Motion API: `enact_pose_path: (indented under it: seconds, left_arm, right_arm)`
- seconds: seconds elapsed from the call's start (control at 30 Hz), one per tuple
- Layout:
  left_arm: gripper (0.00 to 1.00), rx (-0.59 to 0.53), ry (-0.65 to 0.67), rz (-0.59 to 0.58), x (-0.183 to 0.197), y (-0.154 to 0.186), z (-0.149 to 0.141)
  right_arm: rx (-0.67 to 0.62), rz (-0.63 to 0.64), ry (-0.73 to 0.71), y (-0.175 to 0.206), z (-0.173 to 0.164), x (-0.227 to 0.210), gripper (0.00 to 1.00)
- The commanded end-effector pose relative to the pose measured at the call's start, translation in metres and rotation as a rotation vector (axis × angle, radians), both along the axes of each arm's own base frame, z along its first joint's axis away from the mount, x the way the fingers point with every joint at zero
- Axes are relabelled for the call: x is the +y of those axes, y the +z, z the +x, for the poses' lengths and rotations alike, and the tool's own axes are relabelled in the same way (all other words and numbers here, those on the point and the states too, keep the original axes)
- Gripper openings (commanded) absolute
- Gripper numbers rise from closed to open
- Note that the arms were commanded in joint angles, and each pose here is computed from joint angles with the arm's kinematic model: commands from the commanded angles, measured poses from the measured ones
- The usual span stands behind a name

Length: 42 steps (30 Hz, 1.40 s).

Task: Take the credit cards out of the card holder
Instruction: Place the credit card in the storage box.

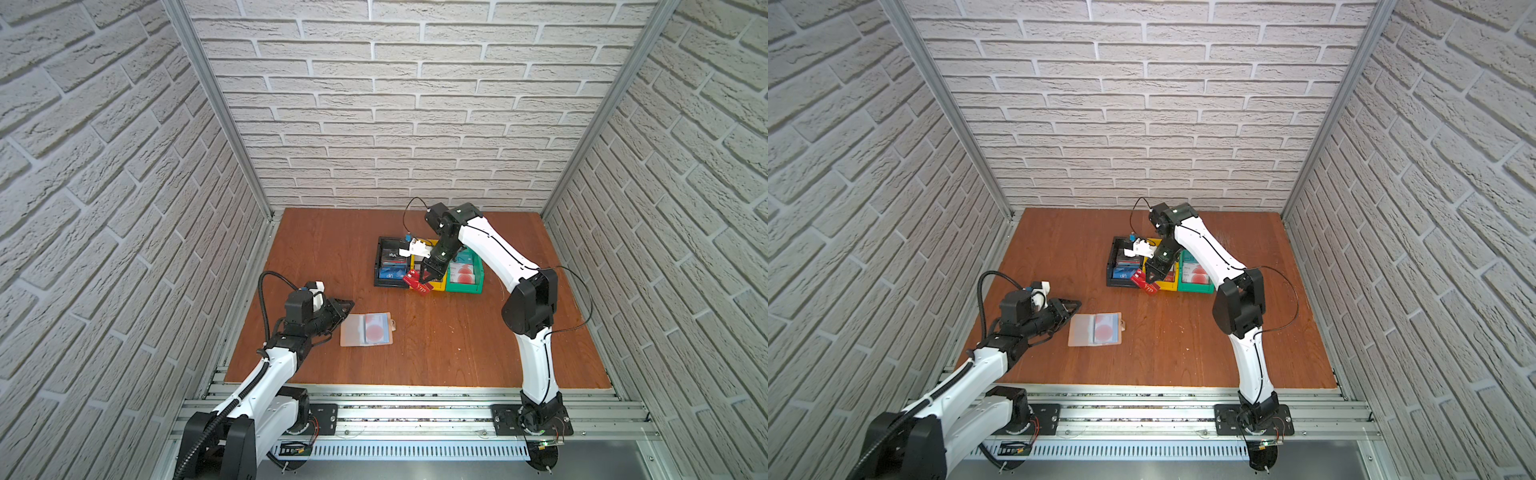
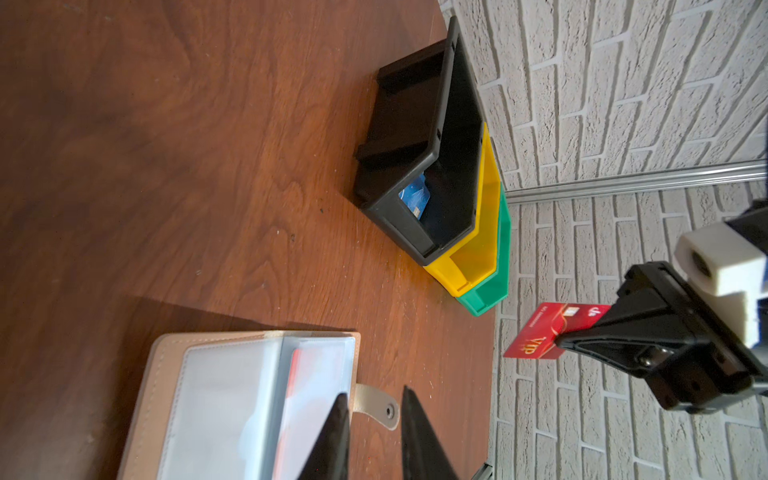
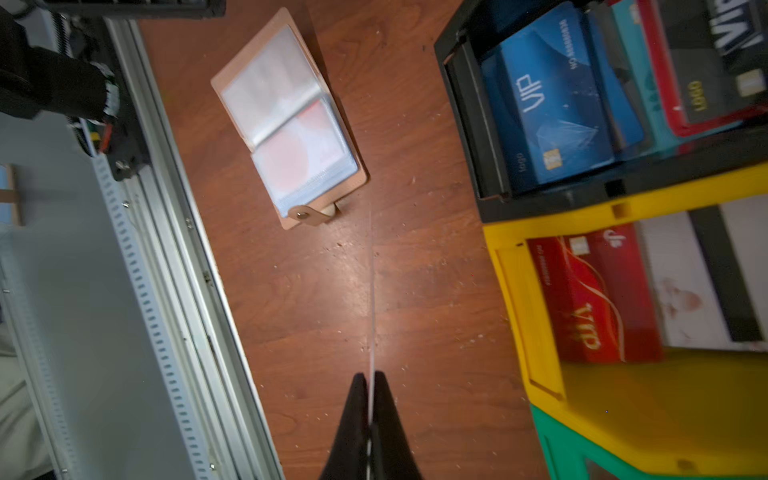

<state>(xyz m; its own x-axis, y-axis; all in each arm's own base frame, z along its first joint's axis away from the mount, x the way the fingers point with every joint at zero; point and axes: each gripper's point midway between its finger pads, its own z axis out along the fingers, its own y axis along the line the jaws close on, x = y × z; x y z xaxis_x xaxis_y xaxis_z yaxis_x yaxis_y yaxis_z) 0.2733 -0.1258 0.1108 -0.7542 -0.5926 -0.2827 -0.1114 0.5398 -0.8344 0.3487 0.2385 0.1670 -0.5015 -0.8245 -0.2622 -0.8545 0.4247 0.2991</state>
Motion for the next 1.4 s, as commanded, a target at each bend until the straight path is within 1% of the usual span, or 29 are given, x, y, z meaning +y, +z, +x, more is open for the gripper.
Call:
enact_pose_path:
  seconds: [0.0, 0.1, 0.23, 0.4, 0.53, 0.67, 0.83, 1.13, 1.37]
  left_arm:
    - [0.24, -0.063, -0.023, -0.003, -0.004, 0.016, 0.007]
    - [0.24, -0.06, -0.023, -0.002, -0.004, 0.015, 0.007]
    - [0.24, -0.057, -0.022, -0.002, -0.004, 0.014, 0.006]
    - [0.23, -0.052, -0.017, -0.001, -0.004, 0.013, 0.006]
    - [0.23, -0.054, -0.014, -0.001, -0.003, 0.014, 0.007]
    - [0.23, -0.052, -0.013, -0.003, -0.003, 0.015, 0.007]
    - [0.23, -0.055, -0.009, -0.001, -0.003, 0.015, 0.006]
    - [0.23, -0.049, -0.005, 0.001, -0.002, 0.013, 0.006]
    - [0.23, -0.046, -0.004, 0.005, -0.001, 0.012, 0.006]
  right_arm:
    - [-0.119, -0.167, 0.105, 0.002, 0.009, -0.035, 0.05]
    - [-0.169, -0.26, 0.146, -0.005, 0.023, -0.048, 0.05]
    - [-0.184, -0.35, 0.178, -0.014, 0.039, -0.057, 0.05]
    - [-0.211, -0.356, 0.206, -0.025, 0.053, -0.052, 0.05]
    - [-0.219, -0.393, 0.217, -0.038, 0.061, -0.055, 0.05]
    - [-0.23, -0.379, 0.222, -0.044, 0.066, -0.05, 0.05]
    - [-0.231, -0.392, 0.241, -0.052, 0.068, -0.046, 0.05]
    - [-0.273, -0.389, 0.263, -0.058, 0.076, -0.033, 0.05]
    - [-0.265, -0.4, 0.277, -0.067, 0.077, -0.031, 0.05]
